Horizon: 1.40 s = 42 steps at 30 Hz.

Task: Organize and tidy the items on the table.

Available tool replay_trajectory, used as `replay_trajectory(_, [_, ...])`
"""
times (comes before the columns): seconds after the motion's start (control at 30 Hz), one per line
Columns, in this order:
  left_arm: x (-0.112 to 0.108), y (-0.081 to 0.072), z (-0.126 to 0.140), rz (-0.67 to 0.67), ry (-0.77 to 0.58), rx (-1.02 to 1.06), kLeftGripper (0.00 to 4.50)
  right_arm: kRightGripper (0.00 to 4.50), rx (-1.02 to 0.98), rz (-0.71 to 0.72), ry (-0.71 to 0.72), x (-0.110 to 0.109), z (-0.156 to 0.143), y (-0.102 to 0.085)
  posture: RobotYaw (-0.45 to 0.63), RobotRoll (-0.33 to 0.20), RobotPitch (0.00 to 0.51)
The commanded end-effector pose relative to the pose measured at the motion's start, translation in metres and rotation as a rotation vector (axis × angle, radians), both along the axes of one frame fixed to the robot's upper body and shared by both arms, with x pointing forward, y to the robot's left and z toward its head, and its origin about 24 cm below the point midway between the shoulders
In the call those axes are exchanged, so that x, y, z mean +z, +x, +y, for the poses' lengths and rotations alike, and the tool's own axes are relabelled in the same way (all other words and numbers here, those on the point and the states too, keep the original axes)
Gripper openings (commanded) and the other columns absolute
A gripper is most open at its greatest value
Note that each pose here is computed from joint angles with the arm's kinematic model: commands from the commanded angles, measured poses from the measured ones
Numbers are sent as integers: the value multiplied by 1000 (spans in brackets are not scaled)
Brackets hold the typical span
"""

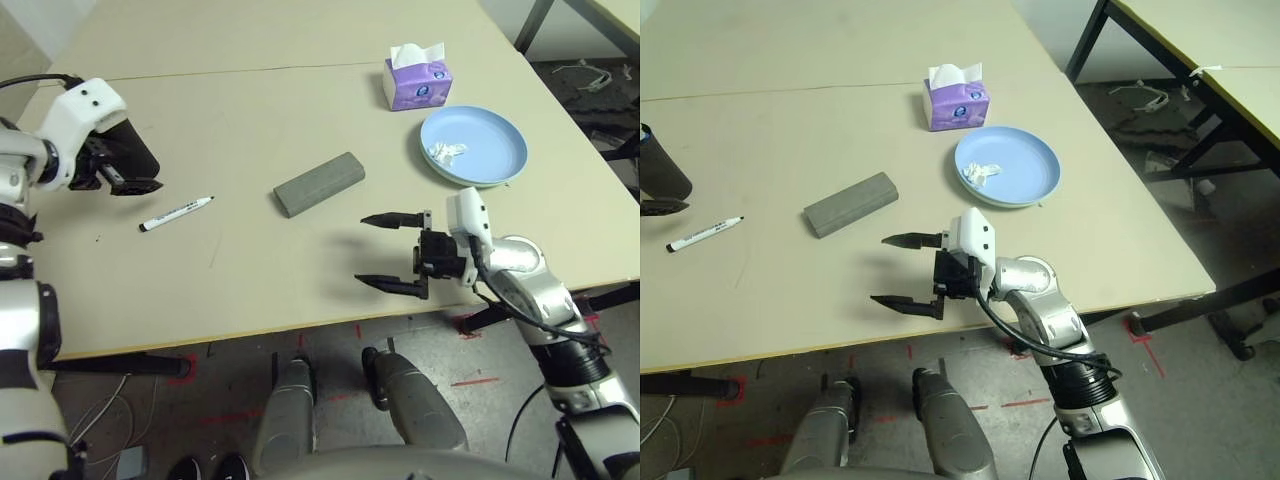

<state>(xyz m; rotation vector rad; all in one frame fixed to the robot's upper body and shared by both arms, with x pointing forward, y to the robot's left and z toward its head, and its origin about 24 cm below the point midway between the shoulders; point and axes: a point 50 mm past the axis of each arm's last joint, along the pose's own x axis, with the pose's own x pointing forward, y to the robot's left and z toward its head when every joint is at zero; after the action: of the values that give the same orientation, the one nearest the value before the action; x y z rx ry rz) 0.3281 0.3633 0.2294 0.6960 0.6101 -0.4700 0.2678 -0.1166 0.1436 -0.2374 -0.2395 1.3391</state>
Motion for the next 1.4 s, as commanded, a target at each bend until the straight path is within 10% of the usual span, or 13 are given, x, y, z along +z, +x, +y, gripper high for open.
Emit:
replay_trajectory(0.03, [-8, 1, -2, 59, 17, -28, 4485, 4500, -61, 20, 3, -3, -2, 2, -255, 0, 220])
replay_trajectory(1.1, [-53, 4, -16, 234, 133, -111, 4485, 4500, -52, 12, -10, -3, 3, -1, -267, 0, 220])
replay_trajectory(1.4, [-42, 2, -15, 211, 76, -136, 1580, 4500, -42, 14, -11, -2, 4, -1, -251, 0, 220])
